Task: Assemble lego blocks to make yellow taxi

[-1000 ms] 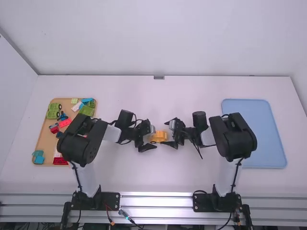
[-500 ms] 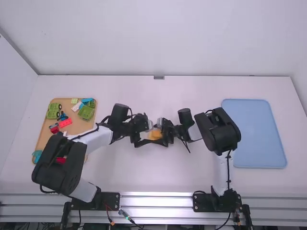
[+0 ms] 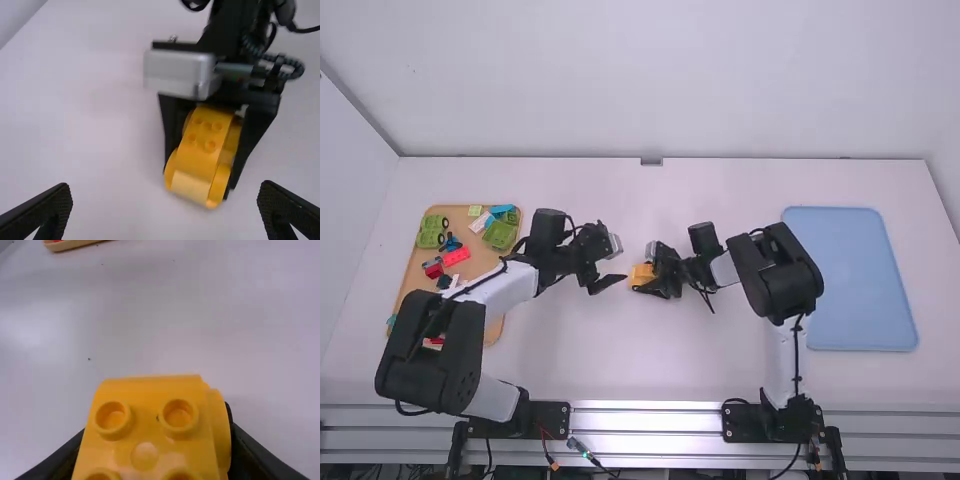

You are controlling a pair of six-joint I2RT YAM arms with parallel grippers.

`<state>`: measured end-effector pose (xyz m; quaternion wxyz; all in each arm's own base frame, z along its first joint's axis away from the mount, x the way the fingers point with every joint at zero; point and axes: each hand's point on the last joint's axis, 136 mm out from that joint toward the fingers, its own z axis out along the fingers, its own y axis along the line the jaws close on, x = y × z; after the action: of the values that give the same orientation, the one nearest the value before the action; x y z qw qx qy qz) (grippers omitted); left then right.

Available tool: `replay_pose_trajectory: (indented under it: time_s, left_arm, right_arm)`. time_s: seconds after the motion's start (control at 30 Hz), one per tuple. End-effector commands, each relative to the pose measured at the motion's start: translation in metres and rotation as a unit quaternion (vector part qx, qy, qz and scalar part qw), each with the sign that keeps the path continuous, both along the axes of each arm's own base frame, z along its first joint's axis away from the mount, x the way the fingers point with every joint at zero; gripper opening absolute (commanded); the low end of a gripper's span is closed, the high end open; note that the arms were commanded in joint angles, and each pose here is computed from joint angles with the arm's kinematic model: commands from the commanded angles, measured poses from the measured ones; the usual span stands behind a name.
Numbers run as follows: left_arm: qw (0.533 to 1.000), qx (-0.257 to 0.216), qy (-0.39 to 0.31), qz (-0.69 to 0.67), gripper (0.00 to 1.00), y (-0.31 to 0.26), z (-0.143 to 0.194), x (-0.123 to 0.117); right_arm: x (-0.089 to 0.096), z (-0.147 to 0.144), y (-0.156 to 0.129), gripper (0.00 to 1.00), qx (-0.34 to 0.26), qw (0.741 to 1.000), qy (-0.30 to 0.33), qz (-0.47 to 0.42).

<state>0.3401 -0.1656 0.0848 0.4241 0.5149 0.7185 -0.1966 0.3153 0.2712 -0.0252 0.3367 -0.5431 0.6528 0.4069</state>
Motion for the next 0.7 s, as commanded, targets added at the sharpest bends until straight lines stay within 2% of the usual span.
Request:
replay_pose_trajectory:
  time_s: [0.0,0.13,0.17,0.23,0.3,0.37,0.53,0.57,0.6,0.67]
  left_arm:
    - [1.000,-0.012,0.002,0.014,0.99,0.005,0.007,0.000]
    - [1.000,-0.008,-0.006,0.012,0.99,0.007,0.007,0.002]
    - [1.000,-0.003,-0.013,0.007,0.99,0.006,0.007,0.002]
    - [1.000,0.000,-0.019,0.002,0.99,0.006,0.007,0.002]
    - [1.000,0.004,-0.026,-0.003,0.99,0.006,0.008,0.002]
    - [1.000,0.003,-0.029,-0.002,0.99,0.006,0.008,0.003]
    - [0.999,0.000,-0.049,-0.002,0.99,0.005,0.015,0.009]
    - [0.999,-0.001,-0.054,-0.002,0.99,0.005,0.016,0.011]
    - [0.998,-0.001,-0.056,-0.002,0.99,0.005,0.017,0.011]
    - [0.998,-0.003,-0.068,-0.002,0.99,0.005,0.021,0.014]
  right_arm:
    - [0.017,0.005,-0.023,0.29,-0.034,0.999,-0.009,-0.042]
    - [0.039,0.025,-0.070,0.29,-0.111,0.987,-0.035,-0.108]
    - [0.049,0.031,-0.092,0.29,-0.150,0.977,-0.047,-0.144]
    - [0.059,0.038,-0.117,0.28,-0.189,0.963,-0.055,-0.185]
    - [0.070,0.050,-0.159,0.24,-0.241,0.936,-0.066,-0.247]
    - [0.076,0.058,-0.188,0.24,-0.264,0.918,-0.068,-0.286]
    - [0.092,0.074,-0.287,0.28,-0.273,0.854,-0.036,-0.442]
    - [0.093,0.074,-0.306,0.31,-0.266,0.841,-0.026,-0.470]
    - [0.093,0.074,-0.312,0.31,-0.263,0.838,-0.023,-0.478]
    - [0.092,0.073,-0.354,0.33,-0.239,0.805,0.006,-0.544]
